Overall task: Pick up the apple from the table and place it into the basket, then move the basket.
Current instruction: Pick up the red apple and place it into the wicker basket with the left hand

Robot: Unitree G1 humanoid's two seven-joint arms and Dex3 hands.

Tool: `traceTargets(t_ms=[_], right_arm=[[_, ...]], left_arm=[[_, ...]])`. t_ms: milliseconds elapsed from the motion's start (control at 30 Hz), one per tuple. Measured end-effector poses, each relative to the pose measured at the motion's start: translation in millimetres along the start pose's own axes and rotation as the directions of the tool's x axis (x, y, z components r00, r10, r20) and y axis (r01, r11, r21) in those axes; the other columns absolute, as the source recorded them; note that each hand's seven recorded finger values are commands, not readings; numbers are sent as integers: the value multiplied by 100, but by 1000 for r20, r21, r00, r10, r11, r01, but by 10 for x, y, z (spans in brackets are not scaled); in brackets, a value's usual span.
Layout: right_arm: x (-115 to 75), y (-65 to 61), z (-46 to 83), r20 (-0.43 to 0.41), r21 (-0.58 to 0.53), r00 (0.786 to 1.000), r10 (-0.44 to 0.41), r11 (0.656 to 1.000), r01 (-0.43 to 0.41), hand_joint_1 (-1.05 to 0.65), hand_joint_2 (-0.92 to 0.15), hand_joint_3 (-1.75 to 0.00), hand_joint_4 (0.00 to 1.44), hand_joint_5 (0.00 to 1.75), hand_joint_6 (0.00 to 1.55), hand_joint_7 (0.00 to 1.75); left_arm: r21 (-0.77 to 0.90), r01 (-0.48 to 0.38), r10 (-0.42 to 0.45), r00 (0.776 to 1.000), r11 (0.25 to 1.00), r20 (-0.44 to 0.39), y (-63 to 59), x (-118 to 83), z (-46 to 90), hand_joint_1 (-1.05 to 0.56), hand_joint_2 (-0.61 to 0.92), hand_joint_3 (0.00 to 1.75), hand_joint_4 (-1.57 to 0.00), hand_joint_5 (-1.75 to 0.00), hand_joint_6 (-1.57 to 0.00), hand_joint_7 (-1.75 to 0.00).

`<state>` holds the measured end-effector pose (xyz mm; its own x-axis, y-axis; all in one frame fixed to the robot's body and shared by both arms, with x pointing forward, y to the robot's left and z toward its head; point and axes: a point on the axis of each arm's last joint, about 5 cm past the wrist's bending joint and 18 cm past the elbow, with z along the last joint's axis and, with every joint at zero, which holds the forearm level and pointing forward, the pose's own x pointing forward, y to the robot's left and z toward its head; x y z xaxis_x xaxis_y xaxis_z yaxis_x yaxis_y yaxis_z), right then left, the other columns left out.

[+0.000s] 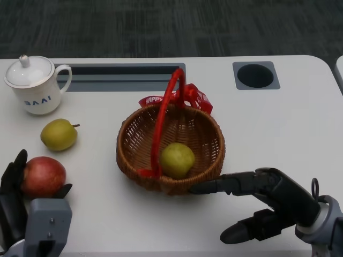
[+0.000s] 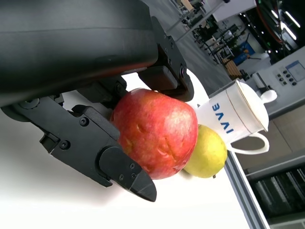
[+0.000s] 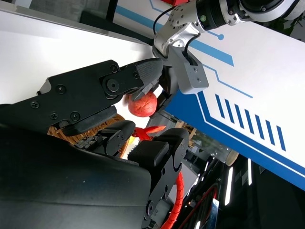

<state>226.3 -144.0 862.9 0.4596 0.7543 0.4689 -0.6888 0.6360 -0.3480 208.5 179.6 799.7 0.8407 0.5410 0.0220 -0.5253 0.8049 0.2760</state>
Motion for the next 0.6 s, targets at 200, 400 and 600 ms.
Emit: traceTargets(t_ms=[200,400,600], right_arm=[[0,0,1,1,-1,1000,0,1000,0,-45,-91,-1,69,0,65,0],[0,4,2,5,-7,1000,1,1000,-1,-45,-92,-1,69,0,65,0],[-3,40,-19,4,-1,1000,-5,1000,5,-44,-92,0,71,1,67,1]], left_arm=[[-127,12,-9,1000,992,24,-89,-77,52,-20,84,1,-126,-3,-110,-2],[-221,20,4,994,975,109,-92,-77,136,-17,84,0,-125,-2,-109,-1],[-288,33,12,988,957,153,-66,-139,156,-14,85,0,-125,-1,-108,0]])
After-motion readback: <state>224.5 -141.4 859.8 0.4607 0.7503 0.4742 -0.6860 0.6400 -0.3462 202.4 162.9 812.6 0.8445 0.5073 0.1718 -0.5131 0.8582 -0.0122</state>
